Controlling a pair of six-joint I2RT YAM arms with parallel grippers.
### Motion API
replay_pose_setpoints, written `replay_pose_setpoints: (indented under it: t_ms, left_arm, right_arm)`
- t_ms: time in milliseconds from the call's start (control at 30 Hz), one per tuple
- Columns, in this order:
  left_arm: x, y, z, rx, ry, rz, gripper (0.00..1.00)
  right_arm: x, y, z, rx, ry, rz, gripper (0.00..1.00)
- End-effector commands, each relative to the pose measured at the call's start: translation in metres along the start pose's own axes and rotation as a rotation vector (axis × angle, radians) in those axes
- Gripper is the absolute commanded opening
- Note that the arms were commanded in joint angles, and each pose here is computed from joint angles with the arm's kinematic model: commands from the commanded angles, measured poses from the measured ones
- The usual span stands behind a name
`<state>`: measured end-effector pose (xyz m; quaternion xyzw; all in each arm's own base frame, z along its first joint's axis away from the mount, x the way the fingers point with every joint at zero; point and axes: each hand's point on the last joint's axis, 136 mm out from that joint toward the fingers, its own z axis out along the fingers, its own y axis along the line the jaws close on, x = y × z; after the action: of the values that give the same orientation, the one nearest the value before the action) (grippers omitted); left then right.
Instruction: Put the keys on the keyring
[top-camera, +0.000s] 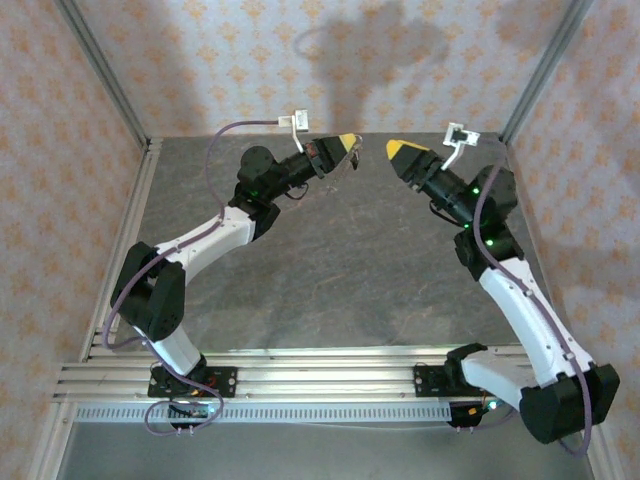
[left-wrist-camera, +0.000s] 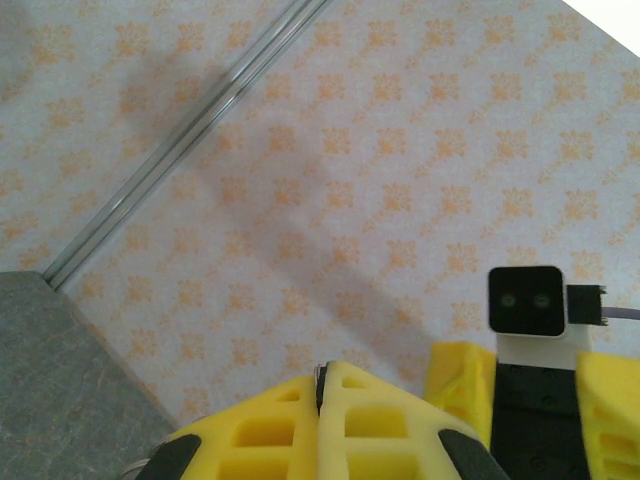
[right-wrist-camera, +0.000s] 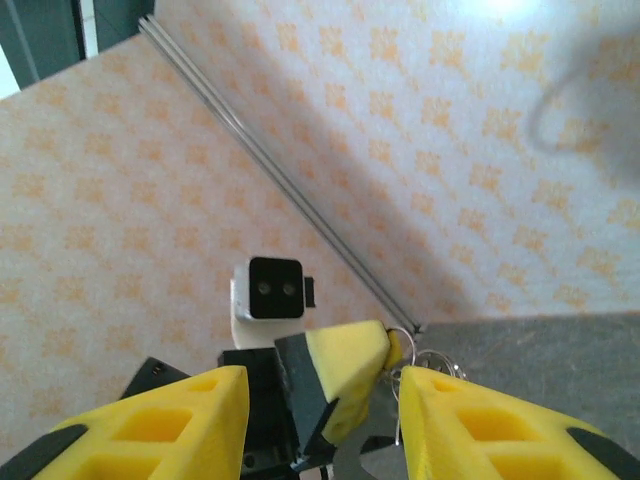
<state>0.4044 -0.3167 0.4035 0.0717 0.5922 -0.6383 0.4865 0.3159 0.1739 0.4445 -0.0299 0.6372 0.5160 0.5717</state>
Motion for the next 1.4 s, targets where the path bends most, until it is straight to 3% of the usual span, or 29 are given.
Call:
replay_pose_setpoints:
  t_ms: [0, 400, 800, 1200, 1367]
  left_arm:
    - [-0.014, -0.028, 0.003, 0.087, -0.024, 0.040, 0.00]
    - [-0.014, -0.039, 0.005, 0.133, -0.004, 0.036, 0.00]
    - [-0.014, -0.041, 0.006, 0.139, 0.001, 0.038, 0.00]
    - [-0.013, -0.043, 0.009, 0.146, 0.006, 0.038, 0.00]
    - [-0.013, -0.043, 0.010, 0.145, 0.004, 0.037, 0.00]
  right_arm:
    - [-0.007, -0.005, 0.004, 0.016, -0.008, -0.007, 0.42]
    - [-0.001, -0.014, 0.045, -0.122, 0.046, 0.092, 0.28]
    - [0.001, -0.006, 0.056, -0.217, 0.050, 0.135, 0.29]
    - [0.016, -0.009, 0.067, -0.229, 0.088, 0.154, 0.19]
    - [0.023, -0.011, 0.066, -0.225, 0.097, 0.161, 0.22]
